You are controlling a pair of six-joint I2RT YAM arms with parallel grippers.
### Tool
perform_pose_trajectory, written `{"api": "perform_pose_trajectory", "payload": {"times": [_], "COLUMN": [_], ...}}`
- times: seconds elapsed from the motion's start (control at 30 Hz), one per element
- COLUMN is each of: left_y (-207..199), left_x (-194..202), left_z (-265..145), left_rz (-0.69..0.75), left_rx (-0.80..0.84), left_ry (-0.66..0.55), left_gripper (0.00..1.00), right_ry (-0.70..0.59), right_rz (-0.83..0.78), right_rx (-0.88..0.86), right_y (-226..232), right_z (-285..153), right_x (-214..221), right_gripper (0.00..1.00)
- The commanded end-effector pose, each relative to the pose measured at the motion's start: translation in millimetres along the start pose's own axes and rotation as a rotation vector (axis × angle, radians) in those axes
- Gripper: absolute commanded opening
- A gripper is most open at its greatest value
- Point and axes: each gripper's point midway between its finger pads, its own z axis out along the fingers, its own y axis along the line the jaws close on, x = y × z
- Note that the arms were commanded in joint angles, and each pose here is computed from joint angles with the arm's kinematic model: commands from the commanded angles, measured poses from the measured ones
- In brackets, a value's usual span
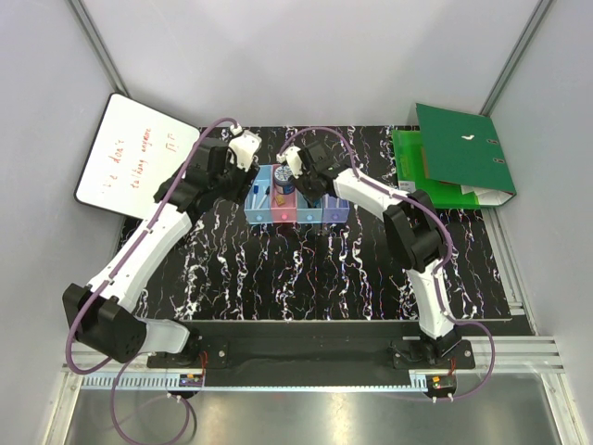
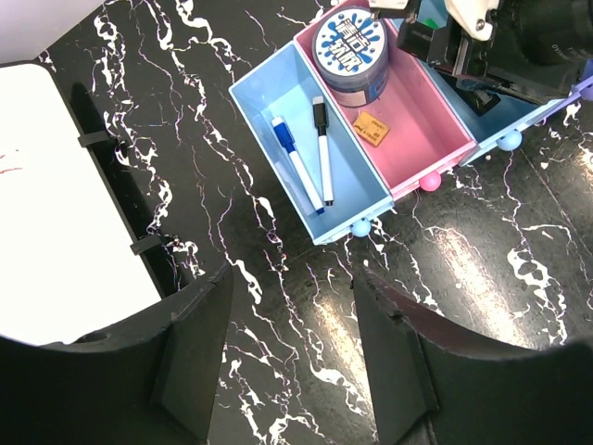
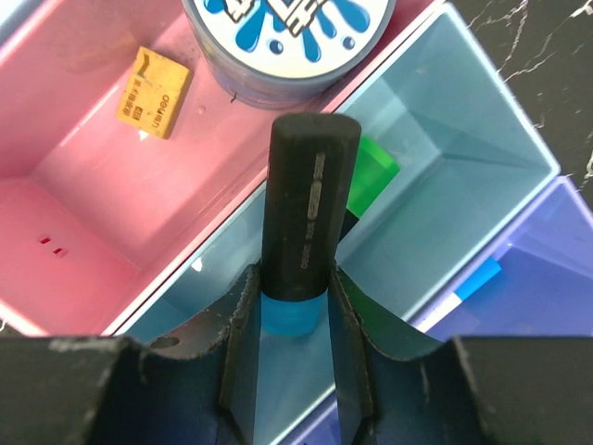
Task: Sort the stationery into containers
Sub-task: Place the stationery in the storage box, then reset both arms
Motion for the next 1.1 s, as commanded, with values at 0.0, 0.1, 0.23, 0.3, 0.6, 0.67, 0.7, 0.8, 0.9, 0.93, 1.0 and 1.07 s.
{"api": "perform_pose_trajectory", "payload": {"times": [0.0, 0.1, 0.23, 0.3, 0.6, 0.67, 0.7, 0.8, 0.9, 0.93, 1.0, 1.07], "left_y": [6.9, 6.2, 4.7, 4.2, 2.3, 2.2, 2.1, 2.3, 4.1, 5.5, 8.8, 11.3], "left_x": [-13.1, -13.8, -13.5, -12.6, -13.0, -13.5, -13.1, -13.5, -16.5, -19.5, -24.5, -27.5], "left_z": [-10.4, -10.3, -10.0, -9.8, -11.4, -12.7, -13.3, -15.4, -20.5, -24.5, -30.7, -35.3], "left_rz": [0.025, 0.025, 0.024, 0.024, 0.021, 0.02, 0.02, 0.021, 0.019, 0.012, 0.007, 0.005], "left_rx": [-0.033, -0.029, -0.021, -0.019, -0.008, -0.007, -0.007, -0.007, -0.014, -0.021, -0.037, -0.05], "left_ry": [-0.057, -0.058, -0.058, -0.056, -0.057, -0.059, -0.057, -0.06, -0.07, -0.08, -0.099, -0.106], "left_gripper": [0.59, 0.59, 0.6, 0.6, 0.6, 0.6, 0.6, 0.61, 0.61, 0.69, 0.8, 0.86], "right_ry": [-0.041, -0.043, -0.061, -0.071, -0.092, -0.097, -0.103, -0.137, -0.188, -0.221, -0.251, -0.286], "right_rz": [0.022, 0.022, 0.022, 0.021, 0.009, 0.007, 0.01, 0.012, 0.02, 0.026, 0.027, 0.01], "right_rx": [0.0, -0.002, 0.004, 0.014, 0.051, 0.056, 0.063, 0.086, 0.123, 0.144, 0.172, 0.199], "right_y": [-1.7, -1.4, -3.9, -5.6, -12.7, -13.8, -16.1, -21.7, -31.0, -36.4, -43.4, -48.3], "right_z": [0.9, 0.1, -4.7, -9.1, -28.9, -33.4, -35.9, -50.1, -74.5, -90.1, -107.6, -133.2], "right_x": [-14.2, -14.1, -19.4, -23.0, -26.3, -27.5, -29.4, -42.6, -60.3, -70.8, -79.8, -90.9], "right_gripper": [0.0, 0.08, 0.22, 0.32, 0.59, 0.59, 0.59, 0.59, 0.63, 0.67, 0.73, 0.84]}}
